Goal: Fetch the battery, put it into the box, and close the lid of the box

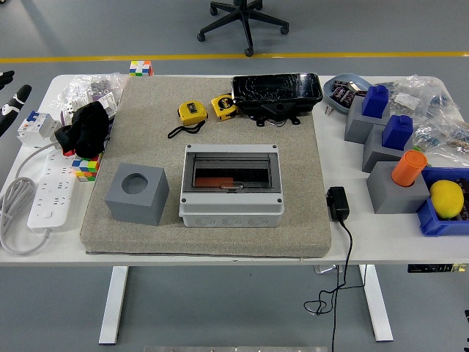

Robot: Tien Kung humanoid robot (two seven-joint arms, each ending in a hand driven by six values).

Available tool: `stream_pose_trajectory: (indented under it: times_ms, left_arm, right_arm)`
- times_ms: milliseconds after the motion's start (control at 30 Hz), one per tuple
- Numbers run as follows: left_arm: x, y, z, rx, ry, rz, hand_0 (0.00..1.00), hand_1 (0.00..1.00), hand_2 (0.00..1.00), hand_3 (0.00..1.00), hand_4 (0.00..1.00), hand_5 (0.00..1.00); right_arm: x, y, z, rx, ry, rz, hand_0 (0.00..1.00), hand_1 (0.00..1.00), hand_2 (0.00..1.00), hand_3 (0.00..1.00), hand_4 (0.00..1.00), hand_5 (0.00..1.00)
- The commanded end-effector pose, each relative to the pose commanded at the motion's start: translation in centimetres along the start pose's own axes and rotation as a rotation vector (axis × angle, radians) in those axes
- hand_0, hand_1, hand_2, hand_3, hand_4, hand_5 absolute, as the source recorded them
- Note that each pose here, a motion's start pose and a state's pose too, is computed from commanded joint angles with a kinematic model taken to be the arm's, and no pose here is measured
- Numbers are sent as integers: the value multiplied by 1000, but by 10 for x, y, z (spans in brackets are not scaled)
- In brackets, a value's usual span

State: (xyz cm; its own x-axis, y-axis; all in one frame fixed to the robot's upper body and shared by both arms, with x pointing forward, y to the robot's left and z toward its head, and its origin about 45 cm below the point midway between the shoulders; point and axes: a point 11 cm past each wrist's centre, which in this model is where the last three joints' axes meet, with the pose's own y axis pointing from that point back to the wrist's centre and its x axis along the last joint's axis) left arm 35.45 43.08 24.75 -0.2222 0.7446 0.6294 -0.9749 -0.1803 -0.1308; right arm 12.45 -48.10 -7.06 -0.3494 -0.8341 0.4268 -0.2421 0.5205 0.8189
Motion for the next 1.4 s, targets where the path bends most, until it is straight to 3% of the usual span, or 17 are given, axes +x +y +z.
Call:
stream_pose_trajectory:
  times_ms: [1400]
  left_arm:
    - [-4, 0, 0, -2, -18, -23, 998, 956, 904, 881, 998, 998]
  right_arm:
    - [3, 0, -1, -1, 6, 3, 792, 748, 747, 794, 998, 998]
